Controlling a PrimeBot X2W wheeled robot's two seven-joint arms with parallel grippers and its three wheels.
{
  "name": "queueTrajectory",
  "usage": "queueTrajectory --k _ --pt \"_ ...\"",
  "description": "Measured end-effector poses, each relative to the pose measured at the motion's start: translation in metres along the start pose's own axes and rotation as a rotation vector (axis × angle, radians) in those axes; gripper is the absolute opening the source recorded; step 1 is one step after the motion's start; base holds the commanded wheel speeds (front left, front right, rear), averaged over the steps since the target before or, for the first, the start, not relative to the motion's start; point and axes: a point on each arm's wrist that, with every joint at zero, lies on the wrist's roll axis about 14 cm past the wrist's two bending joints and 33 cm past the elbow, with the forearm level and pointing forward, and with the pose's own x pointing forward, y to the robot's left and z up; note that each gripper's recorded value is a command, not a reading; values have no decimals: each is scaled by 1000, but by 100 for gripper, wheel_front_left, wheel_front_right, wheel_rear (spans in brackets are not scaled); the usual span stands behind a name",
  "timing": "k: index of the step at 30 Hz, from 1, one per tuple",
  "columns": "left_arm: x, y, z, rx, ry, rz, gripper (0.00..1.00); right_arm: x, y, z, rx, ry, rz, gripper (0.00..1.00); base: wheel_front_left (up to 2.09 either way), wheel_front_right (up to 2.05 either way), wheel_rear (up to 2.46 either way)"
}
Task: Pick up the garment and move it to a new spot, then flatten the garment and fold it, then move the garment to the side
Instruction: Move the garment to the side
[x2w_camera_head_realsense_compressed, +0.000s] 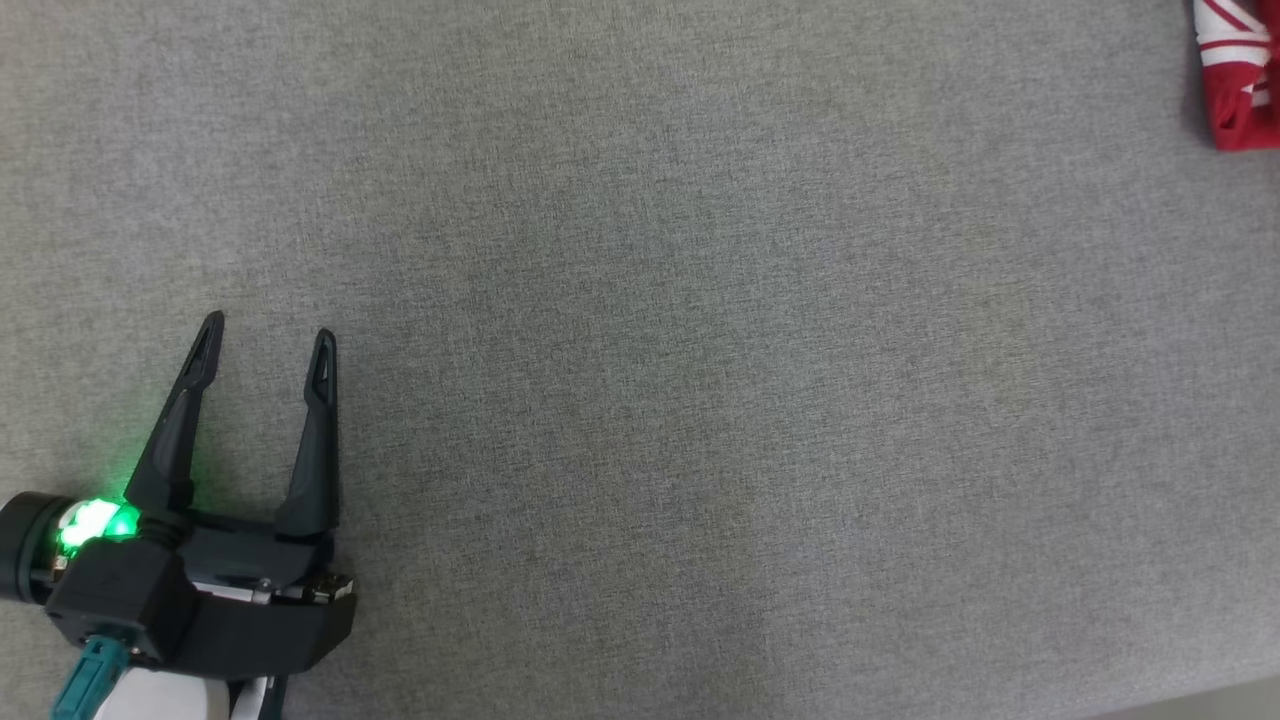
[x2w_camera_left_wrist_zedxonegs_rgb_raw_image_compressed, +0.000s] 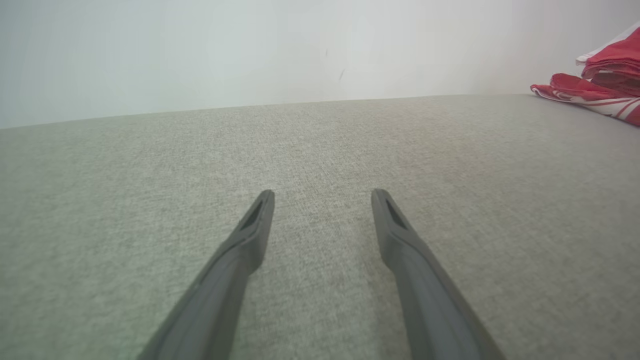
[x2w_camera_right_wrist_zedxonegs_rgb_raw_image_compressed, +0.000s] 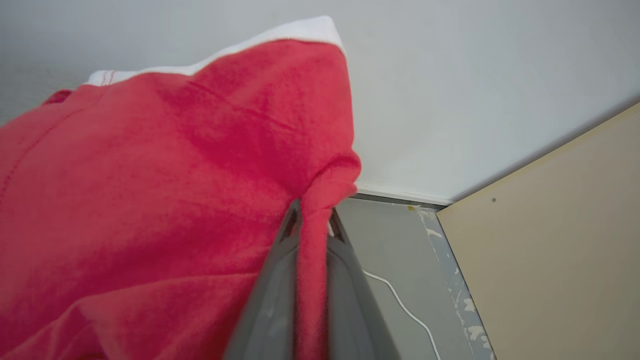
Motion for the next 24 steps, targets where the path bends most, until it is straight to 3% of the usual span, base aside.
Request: queueTrajectory --k 6,7,8,9,17,24 --pt "0 2 -2 1 1 5 100 4 -8 -6 -4 30 -30 0 0 0 0" --pt "0 2 -2 1 1 5 100 4 -8 -6 -4 30 -30 17 0 0 0" --pt "0 3 -2 0 2 7 100 5 -9 -6 -10 26 -35 96 0 0 0" --pt "0 3 -2 -1 2 9 100 6 -10 -5 -13 16 -38 100 0 0 0" --pt "-1 5 1 -4 -4 27 100 8 -10 8 -26 -52 -57 100 0 0 0" --pt "-13 3 21 -9 -27 54 100 -4 29 62 41 -245 27 100 0 0 0"
